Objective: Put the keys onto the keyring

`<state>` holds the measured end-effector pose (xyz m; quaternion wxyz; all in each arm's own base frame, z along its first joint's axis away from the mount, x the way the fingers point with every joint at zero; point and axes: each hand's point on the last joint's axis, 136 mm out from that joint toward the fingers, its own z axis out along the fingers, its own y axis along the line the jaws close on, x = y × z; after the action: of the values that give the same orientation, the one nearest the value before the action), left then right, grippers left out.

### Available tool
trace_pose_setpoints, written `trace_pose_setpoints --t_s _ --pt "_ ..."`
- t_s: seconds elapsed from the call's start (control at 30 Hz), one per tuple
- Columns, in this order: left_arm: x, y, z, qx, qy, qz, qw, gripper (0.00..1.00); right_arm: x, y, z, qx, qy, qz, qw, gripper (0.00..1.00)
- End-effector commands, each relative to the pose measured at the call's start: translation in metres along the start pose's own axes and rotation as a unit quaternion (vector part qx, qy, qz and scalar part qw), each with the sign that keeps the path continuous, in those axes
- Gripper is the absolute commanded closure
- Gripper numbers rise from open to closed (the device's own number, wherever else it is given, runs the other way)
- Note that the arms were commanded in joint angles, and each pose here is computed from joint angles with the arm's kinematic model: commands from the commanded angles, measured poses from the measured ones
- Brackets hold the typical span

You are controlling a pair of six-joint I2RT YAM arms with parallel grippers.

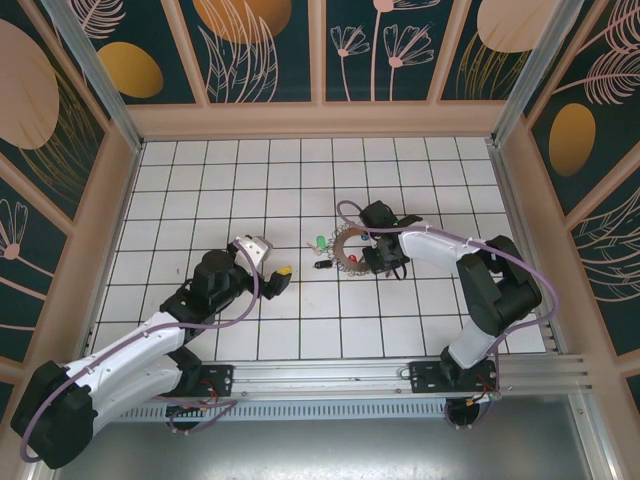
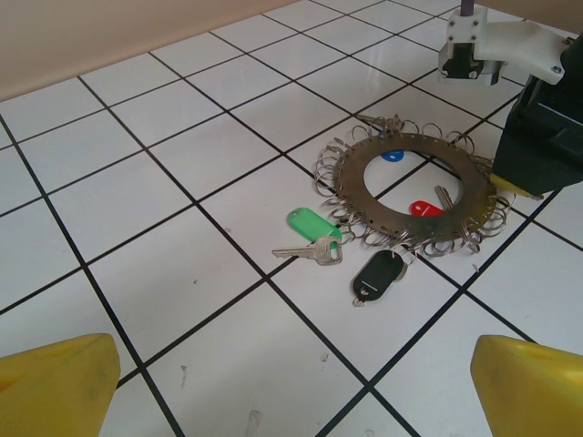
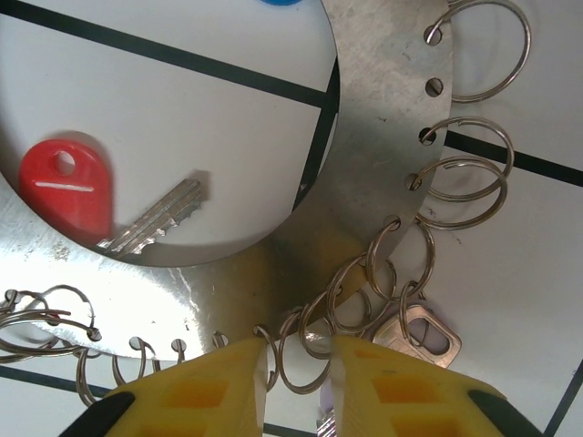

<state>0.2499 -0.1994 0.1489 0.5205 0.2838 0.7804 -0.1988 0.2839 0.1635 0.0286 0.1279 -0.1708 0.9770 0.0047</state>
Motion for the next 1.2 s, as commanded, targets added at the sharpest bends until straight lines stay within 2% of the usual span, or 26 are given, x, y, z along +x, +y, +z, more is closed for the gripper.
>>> trace_pose_setpoints --t_s 0.0,0.6,0.73,1.0,1.17 --pt "-0.016 -0.003 0.000 0.008 -0.021 0.003 1.000 0.02 0.002 -0.004 0.001 0.013 0.000 0.005 1.000 0.77" --pt "-0.016 -0.001 -0.001 0.004 -0.022 0.001 1.000 0.02 -0.008 0.006 -0.006 -0.032 -0.023 0.024 0.999 0.91" --pt "-0.016 -0.002 0.000 0.005 -0.021 0.003 1.000 0.02 -0.011 -0.004 -0.007 -0.035 -0.029 0.040 0.998 0.93" --pt "-0.018 -0.010 -0.003 0.028 -0.031 0.013 0.999 0.01 -0.018 0.008 -0.018 -0.129 -0.042 0.076 0.988 1.00" --pt "-0.019 -0.011 -0.005 0.031 -0.038 0.016 0.999 0.01 -0.009 0.000 -0.009 -0.134 -0.024 0.097 0.986 1.00"
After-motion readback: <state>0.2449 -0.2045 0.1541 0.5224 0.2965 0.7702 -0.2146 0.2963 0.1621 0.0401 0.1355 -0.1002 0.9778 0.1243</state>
